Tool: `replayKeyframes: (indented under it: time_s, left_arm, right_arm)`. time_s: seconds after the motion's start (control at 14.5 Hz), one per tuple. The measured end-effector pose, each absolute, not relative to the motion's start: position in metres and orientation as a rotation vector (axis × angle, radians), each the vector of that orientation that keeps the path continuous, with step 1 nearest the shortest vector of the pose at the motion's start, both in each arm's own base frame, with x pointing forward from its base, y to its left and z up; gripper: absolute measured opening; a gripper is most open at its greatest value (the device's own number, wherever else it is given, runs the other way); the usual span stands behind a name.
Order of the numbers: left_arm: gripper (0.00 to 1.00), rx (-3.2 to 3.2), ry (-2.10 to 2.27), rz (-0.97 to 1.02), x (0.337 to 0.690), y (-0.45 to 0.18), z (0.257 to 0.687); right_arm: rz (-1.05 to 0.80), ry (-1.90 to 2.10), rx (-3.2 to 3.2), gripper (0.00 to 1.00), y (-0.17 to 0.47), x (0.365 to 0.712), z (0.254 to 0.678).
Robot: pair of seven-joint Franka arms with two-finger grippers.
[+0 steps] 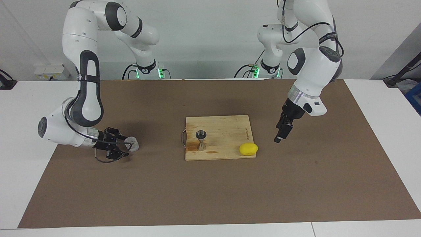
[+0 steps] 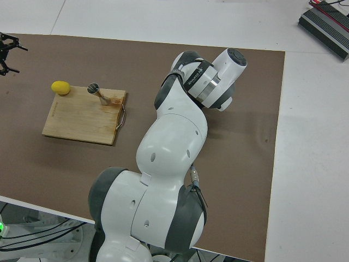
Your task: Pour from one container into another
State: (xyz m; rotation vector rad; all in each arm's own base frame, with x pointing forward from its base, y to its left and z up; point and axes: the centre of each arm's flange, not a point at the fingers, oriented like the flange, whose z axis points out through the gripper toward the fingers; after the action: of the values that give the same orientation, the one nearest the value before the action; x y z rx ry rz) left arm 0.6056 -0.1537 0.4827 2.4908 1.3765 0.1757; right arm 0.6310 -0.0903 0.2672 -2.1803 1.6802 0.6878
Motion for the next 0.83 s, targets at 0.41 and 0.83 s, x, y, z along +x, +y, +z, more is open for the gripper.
replayKeyframes:
  time_s: [0.41, 0.83]
  left_arm:
    - [1.00, 2.818, 0.903, 0.208, 0.604, -0.071, 0.500]
    - [1.00, 3.052, 0.259, 0.110, 0.575, -0.054, 0.524]
  right_arm:
    - [0.754, 1.632, -2.085, 0.92, -0.079, 0.618, 0.252]
    - [0.747, 1.606, -2.071, 0.55, -0.079, 0.616, 0.255]
